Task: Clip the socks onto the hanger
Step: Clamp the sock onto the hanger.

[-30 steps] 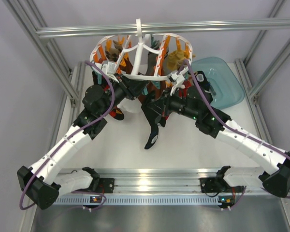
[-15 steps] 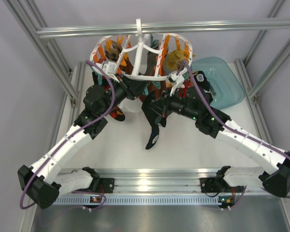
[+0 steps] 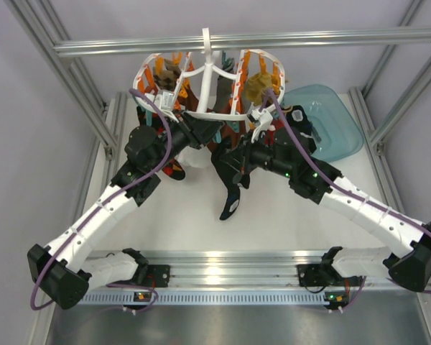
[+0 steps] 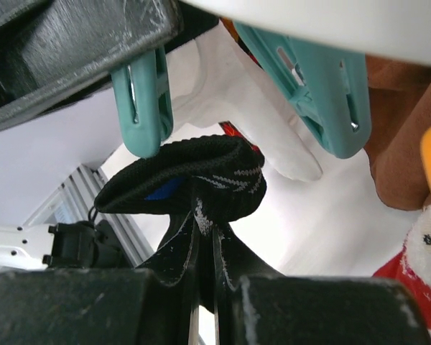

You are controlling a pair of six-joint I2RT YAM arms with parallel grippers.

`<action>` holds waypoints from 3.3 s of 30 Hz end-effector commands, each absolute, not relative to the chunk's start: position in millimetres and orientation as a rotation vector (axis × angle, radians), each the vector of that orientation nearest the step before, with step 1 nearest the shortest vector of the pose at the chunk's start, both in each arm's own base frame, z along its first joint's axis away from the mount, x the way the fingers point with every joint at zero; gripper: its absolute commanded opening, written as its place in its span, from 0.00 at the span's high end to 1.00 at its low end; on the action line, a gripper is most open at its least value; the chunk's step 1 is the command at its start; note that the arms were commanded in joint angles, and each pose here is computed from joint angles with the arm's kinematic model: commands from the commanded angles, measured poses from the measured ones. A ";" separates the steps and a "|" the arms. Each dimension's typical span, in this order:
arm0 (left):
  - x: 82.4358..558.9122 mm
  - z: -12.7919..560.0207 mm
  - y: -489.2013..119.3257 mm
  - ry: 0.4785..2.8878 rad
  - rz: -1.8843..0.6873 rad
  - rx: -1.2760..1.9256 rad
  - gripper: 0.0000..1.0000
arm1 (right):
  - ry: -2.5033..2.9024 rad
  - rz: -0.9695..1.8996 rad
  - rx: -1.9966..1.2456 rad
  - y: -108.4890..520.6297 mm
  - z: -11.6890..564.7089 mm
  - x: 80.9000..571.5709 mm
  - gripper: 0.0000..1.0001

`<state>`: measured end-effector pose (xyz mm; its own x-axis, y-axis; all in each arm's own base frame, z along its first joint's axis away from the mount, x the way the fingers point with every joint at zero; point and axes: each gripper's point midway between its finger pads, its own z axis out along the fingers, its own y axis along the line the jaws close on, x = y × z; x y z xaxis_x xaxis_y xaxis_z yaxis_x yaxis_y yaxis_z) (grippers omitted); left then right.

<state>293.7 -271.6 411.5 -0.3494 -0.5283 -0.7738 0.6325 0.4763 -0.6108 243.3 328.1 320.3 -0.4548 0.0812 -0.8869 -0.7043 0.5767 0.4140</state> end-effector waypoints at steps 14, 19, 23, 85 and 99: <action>285.1 425.2 -278.0 1.398 -1.198 0.232 1.00 | 1.781 1.097 -0.504 337.4 349.3 224.2 1.00; 284.4 424.4 -277.8 1.398 -1.198 0.235 1.00 | 1.752 1.103 -0.481 337.5 360.8 227.0 1.00; 283.6 423.1 -277.2 1.400 -1.195 0.236 1.00 | 1.724 1.116 -0.461 336.2 373.3 227.1 1.00; 262.9 450.6 -232.9 1.385 -1.059 0.174 0.12 | 1.525 1.004 -0.488 329.6 394.7 243.8 1.00; 251.1 453.6 -196.9 1.372 -0.962 0.156 0.13 | 1.514 1.016 -0.542 331.3 393.3 236.2 0.64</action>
<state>259.0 -206.8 438.9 -0.1583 -0.4816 -0.8620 0.6403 0.6145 -0.4609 250.5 333.1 364.6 -0.2812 0.1570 -0.9467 -0.7666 0.5567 0.3200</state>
